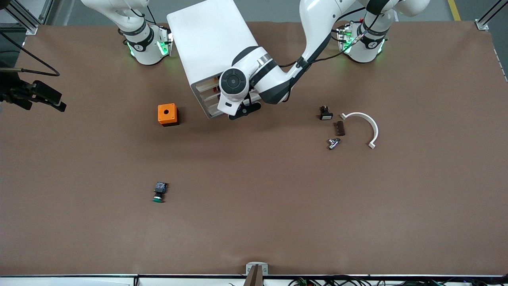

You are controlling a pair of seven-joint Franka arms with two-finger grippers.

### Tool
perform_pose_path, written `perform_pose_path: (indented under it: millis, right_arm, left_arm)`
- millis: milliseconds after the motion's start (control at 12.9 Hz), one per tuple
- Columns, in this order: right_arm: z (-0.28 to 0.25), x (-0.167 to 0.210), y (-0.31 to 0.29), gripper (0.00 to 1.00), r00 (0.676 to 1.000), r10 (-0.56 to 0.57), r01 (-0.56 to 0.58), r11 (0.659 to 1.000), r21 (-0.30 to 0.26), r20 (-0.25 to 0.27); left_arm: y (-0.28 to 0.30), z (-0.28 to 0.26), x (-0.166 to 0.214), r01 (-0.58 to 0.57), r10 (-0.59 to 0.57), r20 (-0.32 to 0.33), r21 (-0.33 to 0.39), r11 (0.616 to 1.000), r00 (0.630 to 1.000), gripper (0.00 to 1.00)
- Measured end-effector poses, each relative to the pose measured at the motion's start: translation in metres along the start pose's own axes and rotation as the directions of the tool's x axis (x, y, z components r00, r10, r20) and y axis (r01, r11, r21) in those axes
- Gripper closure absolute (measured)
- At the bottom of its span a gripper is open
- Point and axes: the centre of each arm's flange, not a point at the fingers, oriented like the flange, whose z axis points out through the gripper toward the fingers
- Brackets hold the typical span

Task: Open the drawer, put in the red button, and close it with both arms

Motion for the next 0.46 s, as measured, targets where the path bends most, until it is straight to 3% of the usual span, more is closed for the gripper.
perform_pose_path:
  millis: [155,464]
  right_arm:
    - [0.000,0.000,0.001,0.00,1.000,0.011,-0.011,1.000,0.000,0.000]
    - [0.000,0.000,0.000,0.00,1.000,0.023,-0.023,1.000,-0.002,-0.001]
  left_arm:
    - [-0.016,-0.041,0.058,0.071,-0.072,-0.029,-0.055,0.996,0.997,0.00]
    - [-0.083,-0.145,0.169,0.178,-0.203,-0.160,-0.160,0.971,0.966,0.00]
